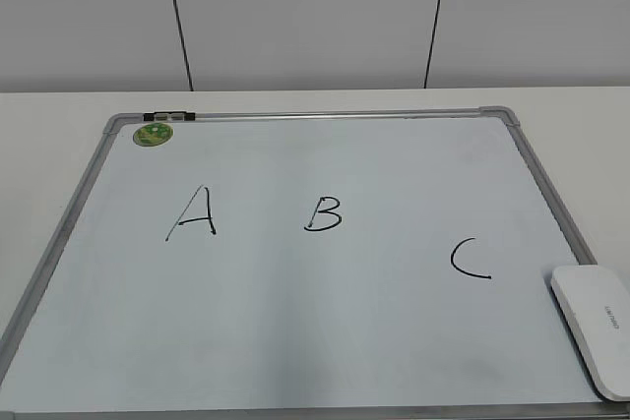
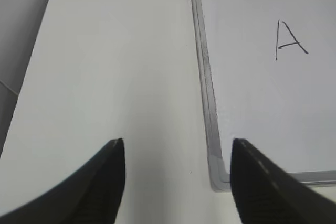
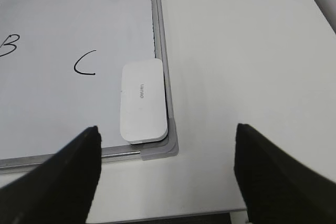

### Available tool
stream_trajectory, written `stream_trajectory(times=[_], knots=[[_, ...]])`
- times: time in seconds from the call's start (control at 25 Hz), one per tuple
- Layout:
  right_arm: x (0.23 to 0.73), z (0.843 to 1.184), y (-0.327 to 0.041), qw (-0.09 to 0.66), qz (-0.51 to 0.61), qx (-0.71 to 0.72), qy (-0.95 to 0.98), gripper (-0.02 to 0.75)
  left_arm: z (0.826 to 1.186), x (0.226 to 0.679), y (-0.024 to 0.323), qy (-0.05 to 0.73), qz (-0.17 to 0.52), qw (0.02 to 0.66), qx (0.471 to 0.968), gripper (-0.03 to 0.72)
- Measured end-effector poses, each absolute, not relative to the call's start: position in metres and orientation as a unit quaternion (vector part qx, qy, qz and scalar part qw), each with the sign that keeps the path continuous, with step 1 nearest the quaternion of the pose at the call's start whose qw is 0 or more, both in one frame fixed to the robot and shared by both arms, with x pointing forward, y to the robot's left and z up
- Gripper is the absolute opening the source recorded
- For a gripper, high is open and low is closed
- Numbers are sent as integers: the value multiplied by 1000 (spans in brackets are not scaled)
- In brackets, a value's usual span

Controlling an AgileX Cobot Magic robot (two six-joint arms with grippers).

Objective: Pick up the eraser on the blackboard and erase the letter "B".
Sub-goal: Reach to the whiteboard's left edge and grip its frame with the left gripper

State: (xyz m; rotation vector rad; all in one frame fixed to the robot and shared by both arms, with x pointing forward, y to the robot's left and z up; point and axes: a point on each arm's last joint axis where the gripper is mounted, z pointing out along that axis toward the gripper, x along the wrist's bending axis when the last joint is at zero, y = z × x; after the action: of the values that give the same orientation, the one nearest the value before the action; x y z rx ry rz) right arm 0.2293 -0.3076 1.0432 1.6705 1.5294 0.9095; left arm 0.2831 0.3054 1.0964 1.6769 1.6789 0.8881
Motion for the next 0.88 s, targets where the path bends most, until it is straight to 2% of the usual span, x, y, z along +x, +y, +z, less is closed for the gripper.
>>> stream_trajectory(times=[0.52,0.76,0.88], knots=[[229,1043,-308,343,350,643,589,587,1139,401,298,669,224,261,659,460],[229,1043,-308,343,350,643,589,587,1125,463,295,688,167,232,667,460],[229,1043,-308,343,350,643,589,587,1107,493,294,699,133,208,671,460]])
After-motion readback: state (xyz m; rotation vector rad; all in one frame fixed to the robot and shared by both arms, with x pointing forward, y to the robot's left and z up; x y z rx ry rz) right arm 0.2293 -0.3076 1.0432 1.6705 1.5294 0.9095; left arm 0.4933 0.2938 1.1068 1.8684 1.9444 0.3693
